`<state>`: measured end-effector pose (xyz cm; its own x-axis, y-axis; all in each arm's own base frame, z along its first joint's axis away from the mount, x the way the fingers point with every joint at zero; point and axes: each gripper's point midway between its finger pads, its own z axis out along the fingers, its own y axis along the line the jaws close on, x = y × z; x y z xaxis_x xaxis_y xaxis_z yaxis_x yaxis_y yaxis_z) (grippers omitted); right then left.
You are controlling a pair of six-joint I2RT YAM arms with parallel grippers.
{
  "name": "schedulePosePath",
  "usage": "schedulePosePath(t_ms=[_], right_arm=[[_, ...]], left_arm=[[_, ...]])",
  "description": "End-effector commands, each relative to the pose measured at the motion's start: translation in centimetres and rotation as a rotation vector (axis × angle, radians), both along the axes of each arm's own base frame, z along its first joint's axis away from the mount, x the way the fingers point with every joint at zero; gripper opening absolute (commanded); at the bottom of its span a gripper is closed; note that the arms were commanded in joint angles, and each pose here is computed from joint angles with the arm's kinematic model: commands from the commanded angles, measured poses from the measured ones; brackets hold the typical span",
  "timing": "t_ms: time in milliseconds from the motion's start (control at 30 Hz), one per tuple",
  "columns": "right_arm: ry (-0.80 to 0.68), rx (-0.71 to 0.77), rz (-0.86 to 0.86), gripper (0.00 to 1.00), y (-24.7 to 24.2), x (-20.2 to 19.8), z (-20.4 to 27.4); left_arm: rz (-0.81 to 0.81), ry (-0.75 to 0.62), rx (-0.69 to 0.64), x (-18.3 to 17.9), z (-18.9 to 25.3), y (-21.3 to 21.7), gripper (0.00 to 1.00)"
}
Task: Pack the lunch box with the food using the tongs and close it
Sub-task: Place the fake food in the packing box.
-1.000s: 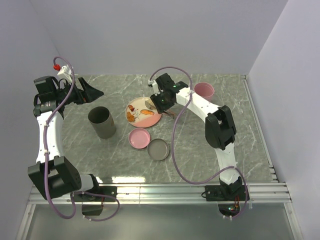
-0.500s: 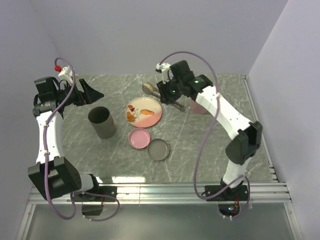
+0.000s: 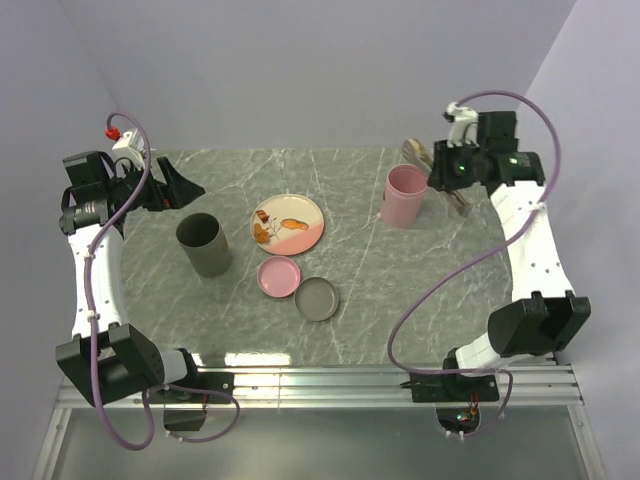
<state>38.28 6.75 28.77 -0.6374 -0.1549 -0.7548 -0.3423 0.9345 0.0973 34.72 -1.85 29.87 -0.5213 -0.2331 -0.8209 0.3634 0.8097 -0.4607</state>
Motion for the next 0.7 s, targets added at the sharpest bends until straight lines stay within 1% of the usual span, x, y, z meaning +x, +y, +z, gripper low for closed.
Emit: schedulePosePath(t_ms=[0,100,200,467,667], right_arm=[[-0.022,-0.034,-0.012,0.41,-3.1,-1.8,0.8],[0.013,-0.059,-0.039,0.41,-4.7,-1.8,-0.6],[0.035,-0.066,-0.044,0.41,-5.1,-1.4,-1.7],[0.106,-0.039,-0.022,0.40,-4.6,-0.5,-3.9],[0.132,-0.019,-0.007,0.42,-4.0,-0.8,-4.8]], left_arm=[[-0.015,-0.068,0.032,-0.2,2.2,-0.2,0.99],[-0.017,-0.072,0.018,-0.1,2.4,-0.4,0.99],[-0.019,-0.073,0.014,-0.2,2.5,-0.4,0.99],[0.012,-0.079,0.048,-0.6,2.4,0.0,0.99],[0.013,-0.073,0.028,-0.5,1.9,-0.2,1.00]])
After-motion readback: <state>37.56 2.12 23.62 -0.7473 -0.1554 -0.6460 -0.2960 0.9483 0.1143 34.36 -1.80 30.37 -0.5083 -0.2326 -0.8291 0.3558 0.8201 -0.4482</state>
